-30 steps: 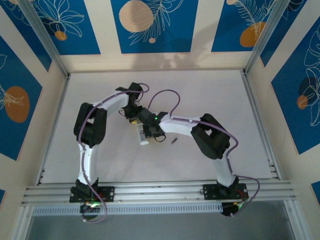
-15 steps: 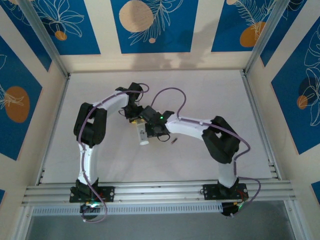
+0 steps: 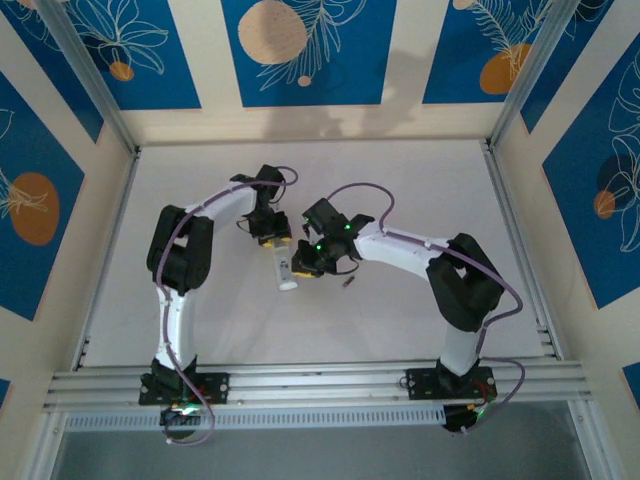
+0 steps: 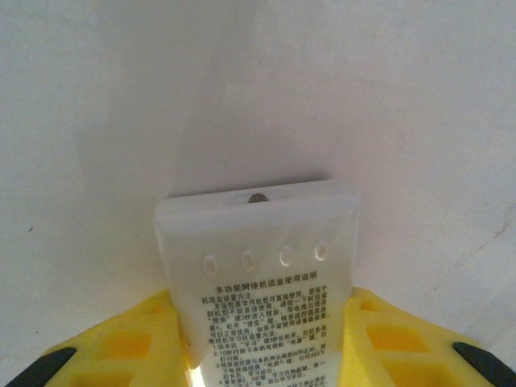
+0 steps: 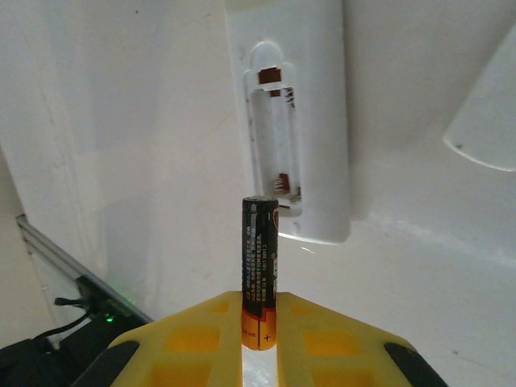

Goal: Load the batteries into the remote control

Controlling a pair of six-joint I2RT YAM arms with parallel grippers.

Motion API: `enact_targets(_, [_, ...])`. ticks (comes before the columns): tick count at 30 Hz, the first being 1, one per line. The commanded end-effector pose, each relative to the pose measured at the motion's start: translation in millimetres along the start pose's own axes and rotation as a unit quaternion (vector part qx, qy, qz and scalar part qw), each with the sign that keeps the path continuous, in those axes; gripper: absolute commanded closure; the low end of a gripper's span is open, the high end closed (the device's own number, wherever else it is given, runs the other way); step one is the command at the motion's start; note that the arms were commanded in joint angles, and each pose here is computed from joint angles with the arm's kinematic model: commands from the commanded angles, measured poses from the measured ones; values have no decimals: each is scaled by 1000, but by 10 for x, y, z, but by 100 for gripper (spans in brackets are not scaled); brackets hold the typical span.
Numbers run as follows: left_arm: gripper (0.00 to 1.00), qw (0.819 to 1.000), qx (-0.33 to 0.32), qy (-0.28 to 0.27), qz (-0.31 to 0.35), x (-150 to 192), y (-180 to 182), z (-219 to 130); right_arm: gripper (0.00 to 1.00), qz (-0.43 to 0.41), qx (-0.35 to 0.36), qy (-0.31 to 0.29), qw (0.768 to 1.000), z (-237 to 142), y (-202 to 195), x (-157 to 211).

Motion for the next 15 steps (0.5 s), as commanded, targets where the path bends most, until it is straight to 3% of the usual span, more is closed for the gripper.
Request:
enact_targets(1, [77, 999, 34, 21, 9, 57, -106, 190, 85, 18, -40, 38, 998, 72, 68, 24])
enact_targets(15, [78, 999, 31, 21, 8, 61, -105, 181, 85, 38, -7, 55, 998, 268, -45, -33])
Point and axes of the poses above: each hand's point on the last joint's axis, 136 mm out from that joint toward the fingers, its own z axis out along the fingers, its own y axis along the line the jaws close on, x = y × z, the point moved 3 cm from there along -z, back along the fingers, and after that the axes turned 3 degrees about -z, right-handed, at the moved point
